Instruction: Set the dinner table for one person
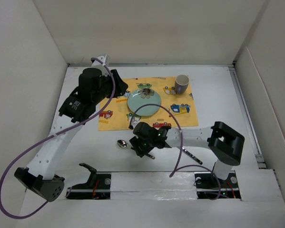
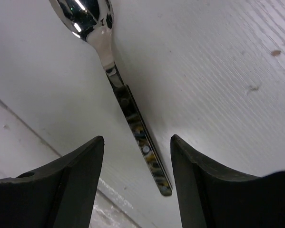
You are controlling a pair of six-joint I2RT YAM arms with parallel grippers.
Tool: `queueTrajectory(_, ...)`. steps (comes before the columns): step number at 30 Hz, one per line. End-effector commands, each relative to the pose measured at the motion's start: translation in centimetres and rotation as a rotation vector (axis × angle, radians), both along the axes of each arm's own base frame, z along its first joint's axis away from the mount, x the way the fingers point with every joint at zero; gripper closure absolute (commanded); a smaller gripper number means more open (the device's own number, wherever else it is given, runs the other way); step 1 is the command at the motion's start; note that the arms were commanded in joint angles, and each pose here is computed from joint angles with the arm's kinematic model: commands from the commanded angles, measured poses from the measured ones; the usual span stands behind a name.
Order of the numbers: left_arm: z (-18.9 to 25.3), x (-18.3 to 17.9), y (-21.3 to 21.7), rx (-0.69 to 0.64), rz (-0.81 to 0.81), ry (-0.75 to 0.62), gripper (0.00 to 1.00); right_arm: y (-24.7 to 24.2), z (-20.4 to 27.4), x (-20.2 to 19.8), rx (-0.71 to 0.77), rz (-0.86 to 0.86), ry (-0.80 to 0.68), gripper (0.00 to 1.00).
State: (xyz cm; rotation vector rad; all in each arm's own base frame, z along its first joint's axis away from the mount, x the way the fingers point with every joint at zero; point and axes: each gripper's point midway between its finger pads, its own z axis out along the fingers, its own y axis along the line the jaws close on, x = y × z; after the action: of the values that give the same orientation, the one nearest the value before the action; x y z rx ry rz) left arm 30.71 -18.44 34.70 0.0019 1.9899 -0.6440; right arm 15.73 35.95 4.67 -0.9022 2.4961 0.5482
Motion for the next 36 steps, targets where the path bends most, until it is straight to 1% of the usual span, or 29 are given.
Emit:
queueTrajectory(1,3.0,-0.7,1.1,-0.032,0.036,-0.078,0.62,2.5,0.2,1.3,0.009,0.041,-0.084,0.38)
queueTrajectory(3,4.1,-0.8,1.3,-0.041,0.038,-0.11,0.62,2.1,-1.9,1.7,-0.067,0.032,-0.101,0.42)
queueTrajectory(4,4.6,-0.8,1.3,-0.046,0.036,-0.124,0.62,2.2,-2.3,1.9,-0.084,0.034,-0.106,0.56)
queueTrajectory(5,5.6,-1.0,1.4,-0.05,0.034,-0.146,0.62,2.0,-2.8,2.0,-0.109,0.029,-0.121,0.67)
queueTrajectory(7,6.9,-0.8,2.3,-0.043,0.077,-0.185,0.62,1.9,-3.6,1.9,-0.14,0.023,-0.123,1.0)
queueTrajectory(9,8.5,-1.0,2.7,-0.043,0.085,-0.228,0.62,1.7,-3.2,2.4,-0.146,-0.001,-0.148,1.0)
queueTrajectory(12,10.0,-1.0,2.9,-0.054,0.089,-0.268,0.61,1.8,1.2,4.2,-0.068,-0.061,-0.191,1.0)
queueTrajectory(13,10.2,-1.1,2.7,-0.062,0.081,-0.273,0.61,1.1,3.7,5.7,-0.016,-0.121,-0.201,1.0)
queueTrajectory(15,10.3,-0.8,2.3,-0.075,0.069,-0.282,0.6,0.3,6.2,7.6,0.042,-0.183,-0.2,1.0)
queueTrajectory(16,10.3,-0.8,1.9,-0.084,0.052,-0.28,0.6,-1.2,8.0,9.5,0.075,-0.255,-0.21,1.0)
queueTrajectory(17,9.7,-0.4,1.5,-0.081,0.046,-0.269,0.6,-2.2,8.5,10.8,0.082,-0.303,-0.221,1.0)
queueTrajectory(18,9.5,-0.1,1.4,-0.082,0.046,-0.267,0.6,-3.3,8.8,11.8,0.084,-0.343,-0.221,1.0)
queueTrajectory(19,9.1,-0.2,0.5,-0.089,0.001,-0.251,0.6,-4.3,9.0,12.9,0.09,-0.389,-0.213,1.0)
queueTrajectory(20,8.1,0.3,0.0,-0.079,-0.009,-0.227,0.6,-6.4,9.0,14.9,0.088,-0.463,-0.208,1.0)
queueTrajectory(22,7.1,0.7,-0.8,-0.078,-0.04,-0.204,0.6,-8.1,8.8,16.8,0.085,-0.525,-0.197,1.0)
queueTrajectory(23,5.3,1.0,-1.0,-0.064,-0.043,-0.17,0.6,-9.0,8.6,17.7,0.075,-0.557,-0.196,1.0)
queueTrajectory(24,4.7,1.3,-1.2,-0.062,-0.045,-0.159,0.6,-10.7,7.5,19.2,0.043,-0.607,-0.18,1.0)
queueTrajectory(26,2.5,1.4,-1.6,-0.05,-0.056,-0.112,0.61,-12.0,7.1,20.9,0.016,-0.651,-0.163,1.0)
queueTrajectory(27,1.7,1.4,-1.7,-0.045,-0.063,-0.097,0.61,-13.3,5.5,22.1,-0.018,-0.683,-0.134,1.0)
queueTrajectory(28,1.2,1.3,-1.9,-0.046,-0.074,-0.086,0.61,-13.5,6.0,23.2,-0.014,-0.695,-0.135,1.0)
queueTrajectory(30,-0.2,1.3,-2.1,-0.037,-0.081,-0.056,0.61,-14.2,5.5,24.6,-0.033,-0.723,-0.13,1.0)
queueTrajectory(31,-0.7,1.3,-2.2,-0.034,-0.086,-0.045,0.61,-15.0,4.3,25.3,-0.063,-0.745,-0.109,1.0)
queueTrajectory(32,-1.6,1.3,-2.4,-0.023,-0.096,-0.019,0.61,-15.2,4.7,26.9,-0.054,-0.767,-0.122,1.0)
queueTrajectory(33,-1.7,1.3,-2.4,-0.02,-0.096,-0.017,0.61,-15.1,4.7,26.9,-0.051,-0.765,-0.119,1.0)
queueTrajectory(34,-2.0,1.4,-2.4,-0.016,-0.098,-0.01,0.61,-15.6,3.4,27.2,-0.076,-0.776,-0.091,1.0)
queueTrajectory(36,-2.8,1.5,-2.5,-0.004,-0.101,0.006,0.61,-15.6,3.1,28.6,-0.09,-0.79,-0.092,1.0)
